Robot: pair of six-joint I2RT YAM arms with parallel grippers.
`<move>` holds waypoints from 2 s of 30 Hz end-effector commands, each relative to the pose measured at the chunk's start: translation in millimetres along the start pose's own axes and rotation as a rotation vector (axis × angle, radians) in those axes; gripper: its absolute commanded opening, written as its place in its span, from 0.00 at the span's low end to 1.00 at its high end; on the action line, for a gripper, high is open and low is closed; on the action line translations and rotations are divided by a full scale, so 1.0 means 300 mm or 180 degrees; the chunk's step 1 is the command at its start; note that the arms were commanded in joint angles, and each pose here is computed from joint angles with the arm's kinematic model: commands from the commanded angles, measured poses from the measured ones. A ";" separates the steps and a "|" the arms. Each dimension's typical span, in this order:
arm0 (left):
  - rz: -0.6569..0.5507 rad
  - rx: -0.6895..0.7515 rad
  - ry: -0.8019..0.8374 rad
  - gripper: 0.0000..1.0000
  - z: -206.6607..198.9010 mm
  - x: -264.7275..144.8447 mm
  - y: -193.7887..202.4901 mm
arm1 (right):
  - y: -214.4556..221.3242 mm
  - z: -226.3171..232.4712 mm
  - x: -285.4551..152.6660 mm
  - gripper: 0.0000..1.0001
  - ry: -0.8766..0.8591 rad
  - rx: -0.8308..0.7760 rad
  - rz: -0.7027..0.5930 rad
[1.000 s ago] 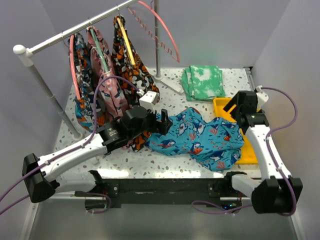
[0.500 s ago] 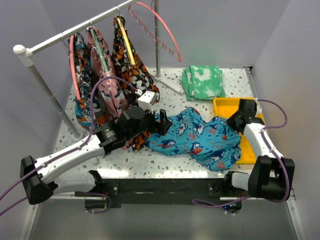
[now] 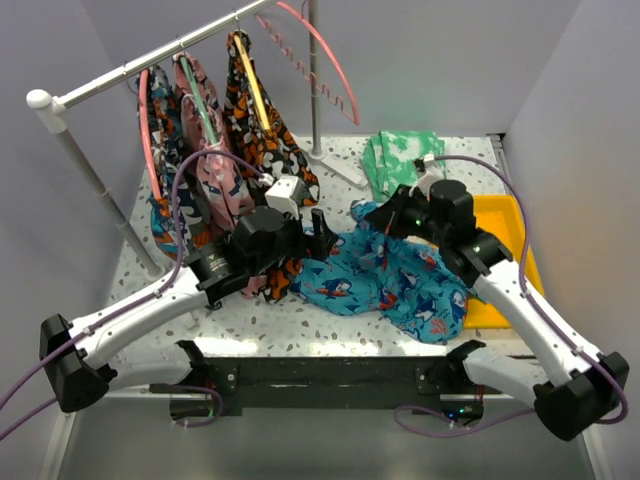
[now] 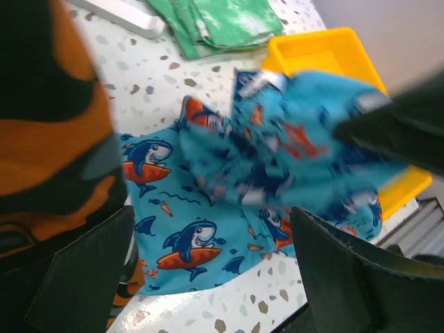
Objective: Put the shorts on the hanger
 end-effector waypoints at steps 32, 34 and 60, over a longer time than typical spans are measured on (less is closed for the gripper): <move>0.1146 0.0465 0.0258 0.28 -0.132 0.302 0.366 | 0.344 -0.270 -0.218 0.56 0.0898 -0.0016 0.0265; 0.1122 0.0443 0.0241 0.21 -0.134 0.289 0.362 | 0.348 -0.238 -0.201 0.56 0.0726 -0.0070 0.0318; 0.1008 0.0221 -0.0352 0.39 0.130 0.139 0.319 | 0.748 -0.032 0.080 0.62 0.1403 -0.2112 0.0546</move>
Point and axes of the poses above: each gripper's point midway between its finger pads, its own x axis out along the fingers, its own z axis along the line the jaws close on, y = z × x, the point moved 4 cm from there along -x, back along the fingers, and after that the axes turned 3 degrees about x, right-handed, at the moved point
